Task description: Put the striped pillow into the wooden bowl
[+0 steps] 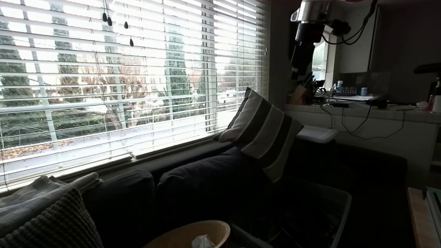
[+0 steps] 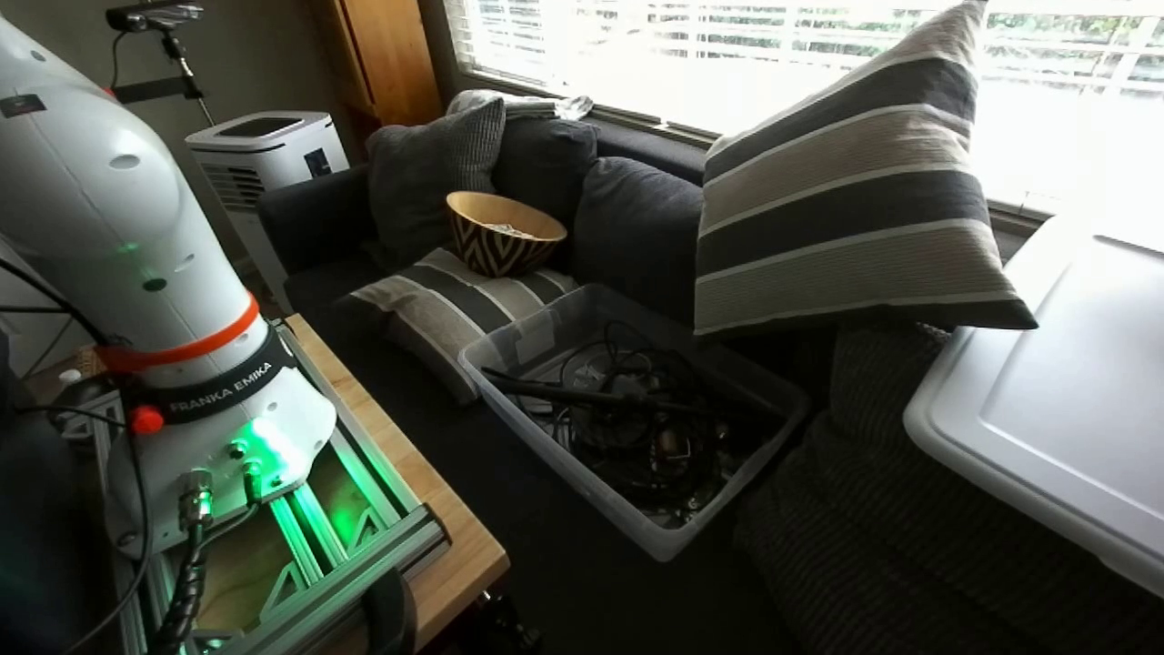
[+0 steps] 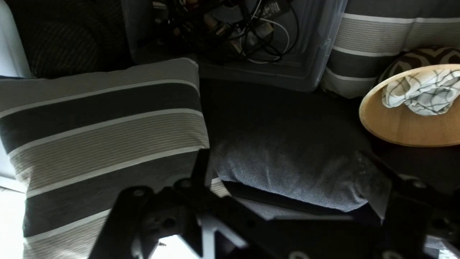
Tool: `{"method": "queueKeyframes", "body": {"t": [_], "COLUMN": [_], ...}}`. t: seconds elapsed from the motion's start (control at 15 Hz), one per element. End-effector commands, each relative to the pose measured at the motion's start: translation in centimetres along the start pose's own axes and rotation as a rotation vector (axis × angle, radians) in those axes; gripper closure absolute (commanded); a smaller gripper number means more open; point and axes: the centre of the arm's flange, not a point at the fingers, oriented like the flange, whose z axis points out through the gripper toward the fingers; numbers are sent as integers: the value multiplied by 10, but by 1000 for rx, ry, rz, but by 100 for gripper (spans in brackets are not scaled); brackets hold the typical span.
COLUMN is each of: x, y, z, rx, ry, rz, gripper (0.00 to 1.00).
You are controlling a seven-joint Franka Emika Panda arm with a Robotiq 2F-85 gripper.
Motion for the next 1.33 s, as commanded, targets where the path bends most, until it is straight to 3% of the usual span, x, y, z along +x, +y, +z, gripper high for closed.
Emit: {"method": "queueKeyframes", "body": {"t": [0.0, 0.27, 0.53, 0.73, 1.27], "x": [13, 28, 46, 52, 16], "y": [89, 167, 218, 244, 293], "z": [26, 52, 79, 108, 186], "rx": [113, 134, 144, 98, 48], "ry": [-2, 3, 34, 64, -29], "rz": [-65, -122, -106, -49, 64], "gripper": [0, 0, 0, 0, 0]}}
